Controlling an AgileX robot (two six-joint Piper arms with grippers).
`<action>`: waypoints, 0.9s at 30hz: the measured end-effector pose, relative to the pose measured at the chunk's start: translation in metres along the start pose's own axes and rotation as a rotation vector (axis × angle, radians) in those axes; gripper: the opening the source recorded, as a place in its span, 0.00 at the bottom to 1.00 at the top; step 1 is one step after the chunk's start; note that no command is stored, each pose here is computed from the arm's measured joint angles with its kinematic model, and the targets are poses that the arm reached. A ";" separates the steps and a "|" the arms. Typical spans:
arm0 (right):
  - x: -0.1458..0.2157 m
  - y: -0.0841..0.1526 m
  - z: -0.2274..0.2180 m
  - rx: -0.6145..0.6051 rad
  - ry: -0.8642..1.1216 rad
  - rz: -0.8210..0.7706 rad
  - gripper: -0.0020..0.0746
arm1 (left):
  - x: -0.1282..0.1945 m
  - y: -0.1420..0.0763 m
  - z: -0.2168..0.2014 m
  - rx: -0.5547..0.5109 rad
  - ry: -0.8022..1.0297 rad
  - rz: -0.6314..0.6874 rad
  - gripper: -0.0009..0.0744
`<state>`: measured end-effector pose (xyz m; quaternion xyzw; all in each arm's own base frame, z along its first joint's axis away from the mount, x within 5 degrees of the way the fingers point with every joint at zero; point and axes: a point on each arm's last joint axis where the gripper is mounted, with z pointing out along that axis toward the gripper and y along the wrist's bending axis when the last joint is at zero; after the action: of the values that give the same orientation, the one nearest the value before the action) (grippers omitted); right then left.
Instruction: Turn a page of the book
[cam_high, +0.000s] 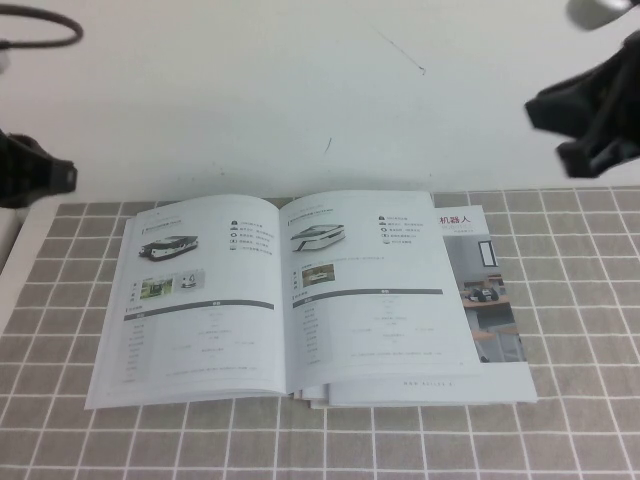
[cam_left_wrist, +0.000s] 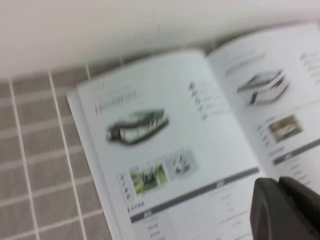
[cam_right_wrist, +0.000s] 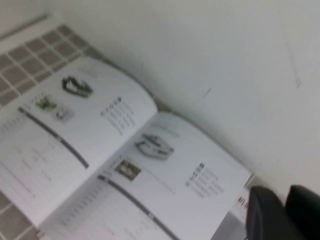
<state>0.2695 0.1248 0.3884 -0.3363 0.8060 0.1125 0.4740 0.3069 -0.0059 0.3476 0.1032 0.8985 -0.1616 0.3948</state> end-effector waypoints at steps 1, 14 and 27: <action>-0.005 0.002 -0.015 0.013 -0.037 -0.011 0.14 | -0.002 -0.007 -0.014 -0.004 -0.034 0.020 0.01; 0.025 0.042 -0.160 0.175 -0.396 -0.128 0.14 | 0.089 -0.080 -0.139 -0.093 -0.372 0.170 0.01; 0.091 0.064 -0.183 0.243 -0.557 -0.067 0.14 | 0.181 -0.127 -0.199 -0.106 -0.654 0.319 0.01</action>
<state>0.0723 0.0414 0.3993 -0.2598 0.6410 0.0877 0.7168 0.0122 -0.0386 0.3665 0.1642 0.7046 -0.0757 0.6861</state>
